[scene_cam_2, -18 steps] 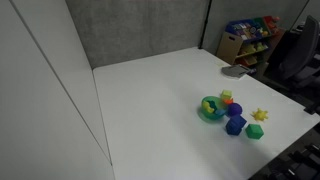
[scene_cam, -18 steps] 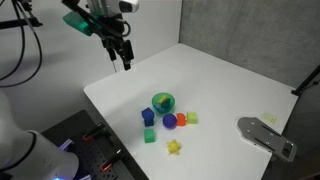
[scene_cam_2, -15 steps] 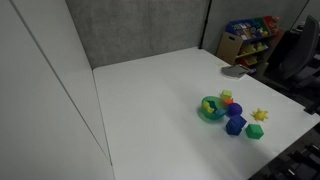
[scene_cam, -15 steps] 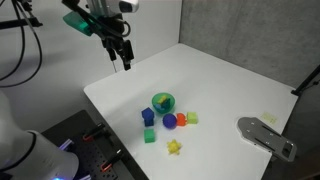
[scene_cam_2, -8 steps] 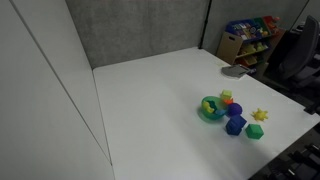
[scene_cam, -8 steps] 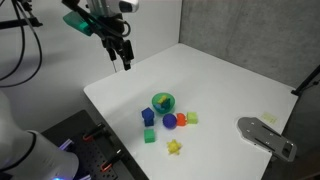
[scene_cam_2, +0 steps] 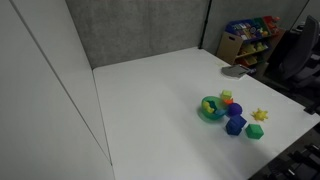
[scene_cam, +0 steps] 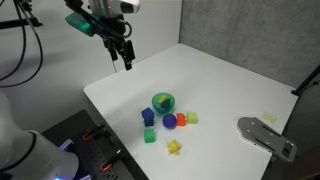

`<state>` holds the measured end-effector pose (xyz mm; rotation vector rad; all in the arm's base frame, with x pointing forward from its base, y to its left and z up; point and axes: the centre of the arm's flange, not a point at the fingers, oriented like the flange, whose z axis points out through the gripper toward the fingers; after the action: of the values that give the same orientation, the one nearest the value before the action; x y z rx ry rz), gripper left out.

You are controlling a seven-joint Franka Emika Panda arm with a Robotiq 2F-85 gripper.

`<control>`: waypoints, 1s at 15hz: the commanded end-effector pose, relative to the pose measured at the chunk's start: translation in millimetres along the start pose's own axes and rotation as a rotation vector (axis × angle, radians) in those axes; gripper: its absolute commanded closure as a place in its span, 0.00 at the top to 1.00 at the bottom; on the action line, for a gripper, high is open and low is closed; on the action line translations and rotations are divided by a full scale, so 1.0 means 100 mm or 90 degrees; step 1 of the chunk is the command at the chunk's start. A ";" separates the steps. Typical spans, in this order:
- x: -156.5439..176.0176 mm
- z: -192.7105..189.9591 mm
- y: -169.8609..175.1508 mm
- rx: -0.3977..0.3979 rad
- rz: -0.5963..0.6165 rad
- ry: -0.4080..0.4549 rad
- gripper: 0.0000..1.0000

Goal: Put the yellow thing into the bowl

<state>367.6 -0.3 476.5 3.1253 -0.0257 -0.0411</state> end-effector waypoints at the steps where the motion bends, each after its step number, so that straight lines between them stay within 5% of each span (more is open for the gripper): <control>1: 0.25 -0.04 -0.06 0.004 0.021 0.010 1.00; 9: 0.95 0.31 0.05 0.008 0.089 0.042 1.00; 15: 1.32 0.85 0.53 0.006 0.178 0.020 1.00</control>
<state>472.5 -32.6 407.4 3.1125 -0.3477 0.0394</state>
